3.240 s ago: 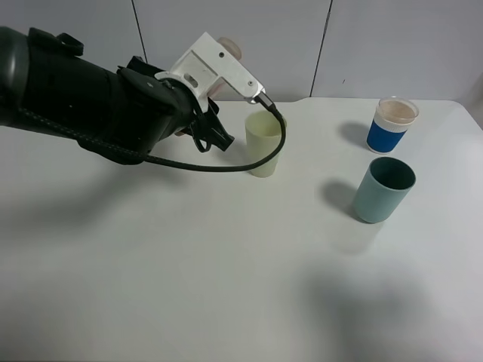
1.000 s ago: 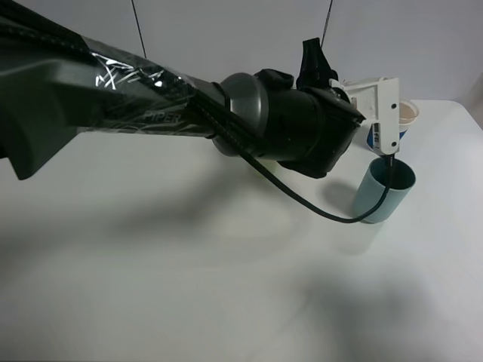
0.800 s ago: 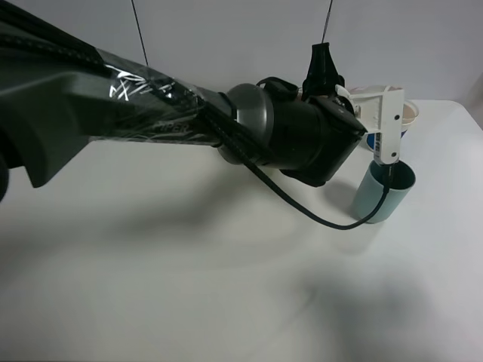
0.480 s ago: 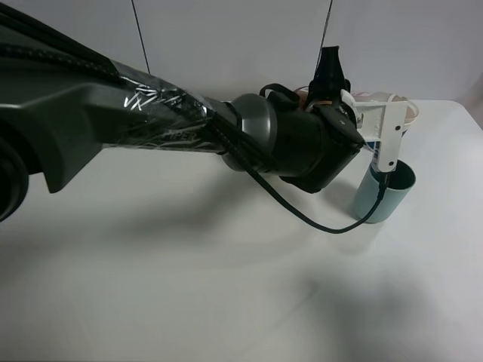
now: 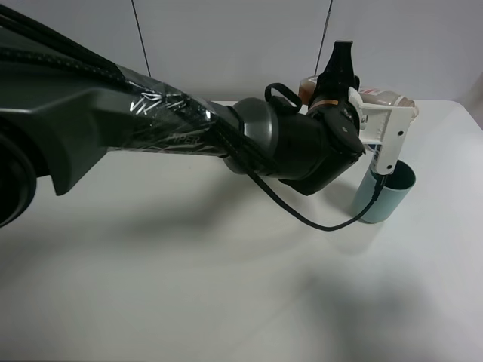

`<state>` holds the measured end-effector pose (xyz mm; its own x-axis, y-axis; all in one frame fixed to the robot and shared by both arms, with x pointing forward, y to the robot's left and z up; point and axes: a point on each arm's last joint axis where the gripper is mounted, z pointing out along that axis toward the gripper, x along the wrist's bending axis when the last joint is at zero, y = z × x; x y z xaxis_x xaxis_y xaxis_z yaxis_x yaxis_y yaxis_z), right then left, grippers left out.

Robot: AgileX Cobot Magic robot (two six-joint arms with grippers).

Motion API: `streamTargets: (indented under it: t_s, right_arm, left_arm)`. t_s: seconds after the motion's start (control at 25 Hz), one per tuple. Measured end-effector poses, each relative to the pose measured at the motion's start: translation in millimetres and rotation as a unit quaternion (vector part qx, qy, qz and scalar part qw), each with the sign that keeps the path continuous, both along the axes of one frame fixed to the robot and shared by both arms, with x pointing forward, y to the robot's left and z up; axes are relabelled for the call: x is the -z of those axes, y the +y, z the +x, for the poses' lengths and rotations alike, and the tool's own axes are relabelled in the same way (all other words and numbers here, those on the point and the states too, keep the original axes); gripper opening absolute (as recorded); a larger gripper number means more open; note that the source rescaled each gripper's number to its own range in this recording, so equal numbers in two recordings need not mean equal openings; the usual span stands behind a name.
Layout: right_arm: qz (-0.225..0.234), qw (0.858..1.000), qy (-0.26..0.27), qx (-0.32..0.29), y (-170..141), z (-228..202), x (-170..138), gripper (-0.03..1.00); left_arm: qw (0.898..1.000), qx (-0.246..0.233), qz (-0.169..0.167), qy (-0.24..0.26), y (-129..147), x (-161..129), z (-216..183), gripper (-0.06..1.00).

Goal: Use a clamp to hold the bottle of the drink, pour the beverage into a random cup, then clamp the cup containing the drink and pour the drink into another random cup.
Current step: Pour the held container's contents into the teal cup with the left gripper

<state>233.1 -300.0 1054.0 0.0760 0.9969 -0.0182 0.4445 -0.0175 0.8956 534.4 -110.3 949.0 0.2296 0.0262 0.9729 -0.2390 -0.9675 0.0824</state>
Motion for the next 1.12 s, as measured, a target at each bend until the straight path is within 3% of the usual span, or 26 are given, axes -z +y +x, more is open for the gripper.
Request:
streamTargets:
  t_s: [1.12]
  right_arm:
    - [0.000, 1.000, 0.000, 0.000, 0.0, 0.0, 0.0, 1.00]
  left_arm:
    - [0.996, 0.041, 0.035, -0.067, -5.9, -9.8, 0.1, 0.06]
